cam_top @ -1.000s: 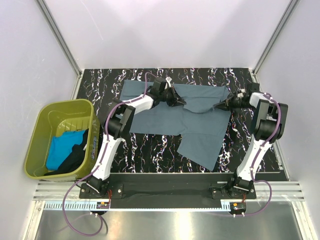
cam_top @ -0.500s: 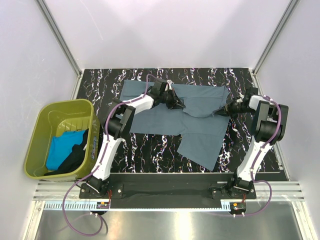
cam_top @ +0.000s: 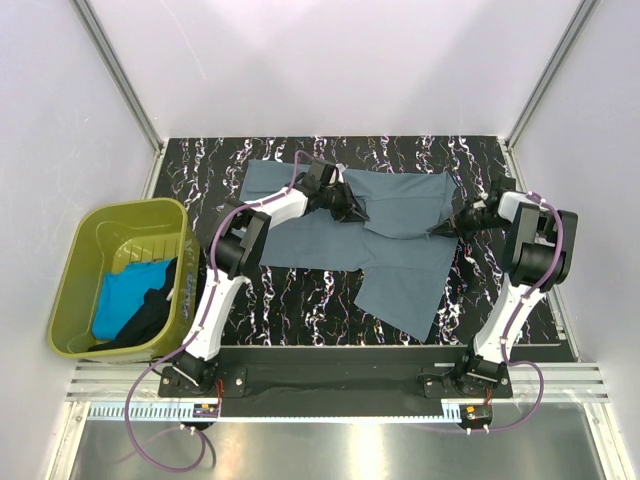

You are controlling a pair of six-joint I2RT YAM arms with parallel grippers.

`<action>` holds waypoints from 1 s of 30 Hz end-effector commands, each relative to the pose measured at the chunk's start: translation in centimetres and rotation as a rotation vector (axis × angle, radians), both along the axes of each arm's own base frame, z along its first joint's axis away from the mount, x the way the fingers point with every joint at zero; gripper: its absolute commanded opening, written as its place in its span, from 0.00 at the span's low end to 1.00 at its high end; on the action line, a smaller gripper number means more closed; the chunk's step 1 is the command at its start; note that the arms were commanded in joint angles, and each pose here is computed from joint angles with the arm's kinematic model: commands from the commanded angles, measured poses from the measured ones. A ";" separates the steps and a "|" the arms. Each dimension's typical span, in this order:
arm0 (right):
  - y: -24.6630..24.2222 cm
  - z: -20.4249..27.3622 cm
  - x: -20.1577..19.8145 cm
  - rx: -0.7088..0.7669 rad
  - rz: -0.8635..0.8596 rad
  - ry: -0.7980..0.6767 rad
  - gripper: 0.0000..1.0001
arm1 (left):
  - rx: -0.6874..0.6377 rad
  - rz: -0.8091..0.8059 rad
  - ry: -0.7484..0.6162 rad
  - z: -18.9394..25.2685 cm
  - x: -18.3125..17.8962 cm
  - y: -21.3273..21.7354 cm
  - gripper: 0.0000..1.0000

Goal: Fold and stack the t-shirts
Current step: Fold the tshirt

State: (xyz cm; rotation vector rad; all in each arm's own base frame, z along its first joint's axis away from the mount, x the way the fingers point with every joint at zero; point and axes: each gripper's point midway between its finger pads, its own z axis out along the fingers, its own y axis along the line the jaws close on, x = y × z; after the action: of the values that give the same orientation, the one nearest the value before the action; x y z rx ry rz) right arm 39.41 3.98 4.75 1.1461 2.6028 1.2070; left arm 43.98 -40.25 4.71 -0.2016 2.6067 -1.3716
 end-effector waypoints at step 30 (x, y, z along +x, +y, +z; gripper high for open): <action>-8.4 4.8 19.4 -0.412 -0.019 -0.446 0.56 | 0.005 0.342 -0.289 7.2 14.6 23.1 0.31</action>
State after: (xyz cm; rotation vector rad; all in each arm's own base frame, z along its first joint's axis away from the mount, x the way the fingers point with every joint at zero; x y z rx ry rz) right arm 56.63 -4.46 7.08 0.7846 2.4048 0.7585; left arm 56.23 -17.48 10.74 -0.3716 2.3115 -1.1290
